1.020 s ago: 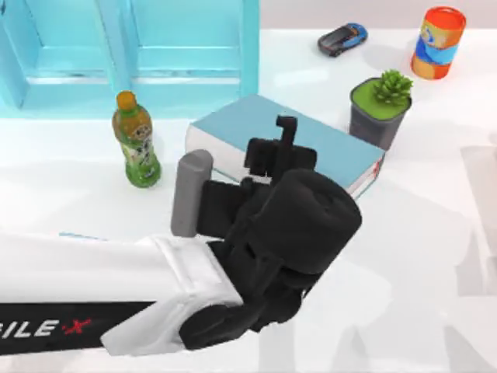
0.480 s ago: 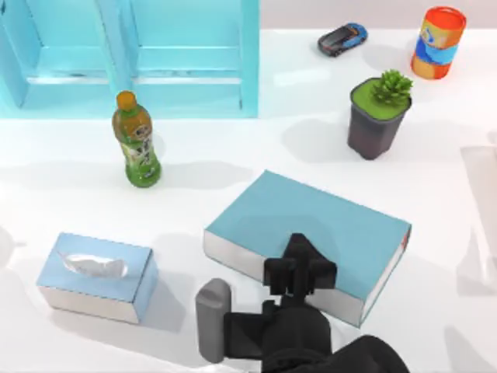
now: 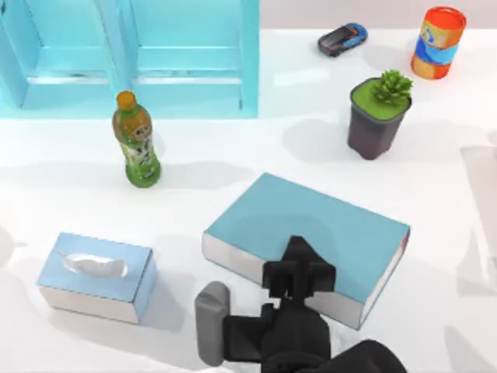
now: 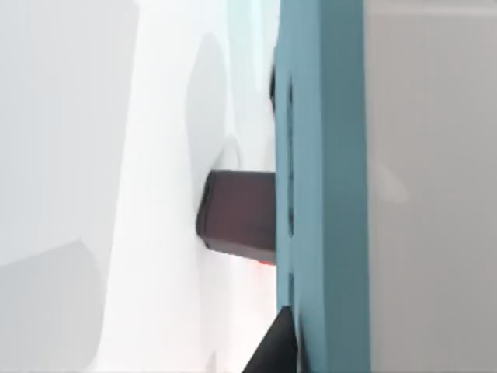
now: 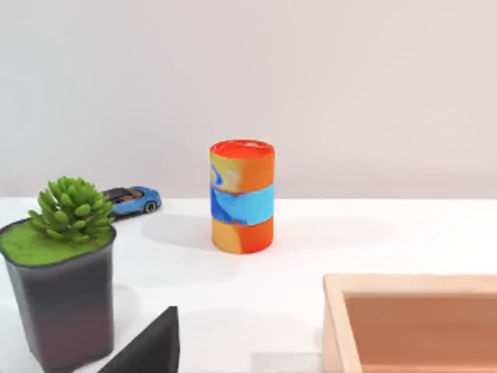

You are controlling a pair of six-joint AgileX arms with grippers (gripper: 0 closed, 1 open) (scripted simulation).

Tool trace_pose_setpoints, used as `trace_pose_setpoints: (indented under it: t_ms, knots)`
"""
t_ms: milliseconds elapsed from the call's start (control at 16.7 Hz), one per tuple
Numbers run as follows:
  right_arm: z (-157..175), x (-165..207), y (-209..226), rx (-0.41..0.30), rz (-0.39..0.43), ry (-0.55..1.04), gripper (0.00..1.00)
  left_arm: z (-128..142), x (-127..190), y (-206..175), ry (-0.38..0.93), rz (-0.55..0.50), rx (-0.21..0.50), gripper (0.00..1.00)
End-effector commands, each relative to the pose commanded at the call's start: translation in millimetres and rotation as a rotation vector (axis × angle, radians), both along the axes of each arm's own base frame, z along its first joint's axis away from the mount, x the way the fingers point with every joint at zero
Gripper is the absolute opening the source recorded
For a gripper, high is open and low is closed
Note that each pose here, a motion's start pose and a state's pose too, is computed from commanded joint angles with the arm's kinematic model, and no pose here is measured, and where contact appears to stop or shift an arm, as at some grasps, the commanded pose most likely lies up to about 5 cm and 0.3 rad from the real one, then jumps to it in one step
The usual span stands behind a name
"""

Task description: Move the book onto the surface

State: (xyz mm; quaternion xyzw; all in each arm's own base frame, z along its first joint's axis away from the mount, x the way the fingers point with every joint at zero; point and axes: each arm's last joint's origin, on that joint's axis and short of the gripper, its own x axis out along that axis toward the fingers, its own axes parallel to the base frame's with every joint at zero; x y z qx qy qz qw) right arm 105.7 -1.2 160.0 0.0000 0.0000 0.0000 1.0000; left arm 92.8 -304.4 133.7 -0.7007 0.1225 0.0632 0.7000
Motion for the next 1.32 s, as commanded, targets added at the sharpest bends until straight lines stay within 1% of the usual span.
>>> trace_pose_setpoints:
  t_ms: [420, 840, 1080, 1320]
  knots:
    - [0, 0, 0, 0.0, 0.0, 0.0, 1.0, -3, -2, 1, 0.003, 0.001, 0.009, 0.0]
    - [0, 0, 0, 0.0, 0.0, 0.0, 1.0, -31, -2, 1, 0.003, 0.001, 0.009, 0.0]
    - [0, 0, 0, 0.0, 0.0, 0.0, 1.0, -32, -2, 1, 0.003, 0.001, 0.009, 0.0]
    - [0, 0, 0, 0.0, 0.0, 0.0, 1.0, -32, -2, 1, 0.003, 0.001, 0.009, 0.3]
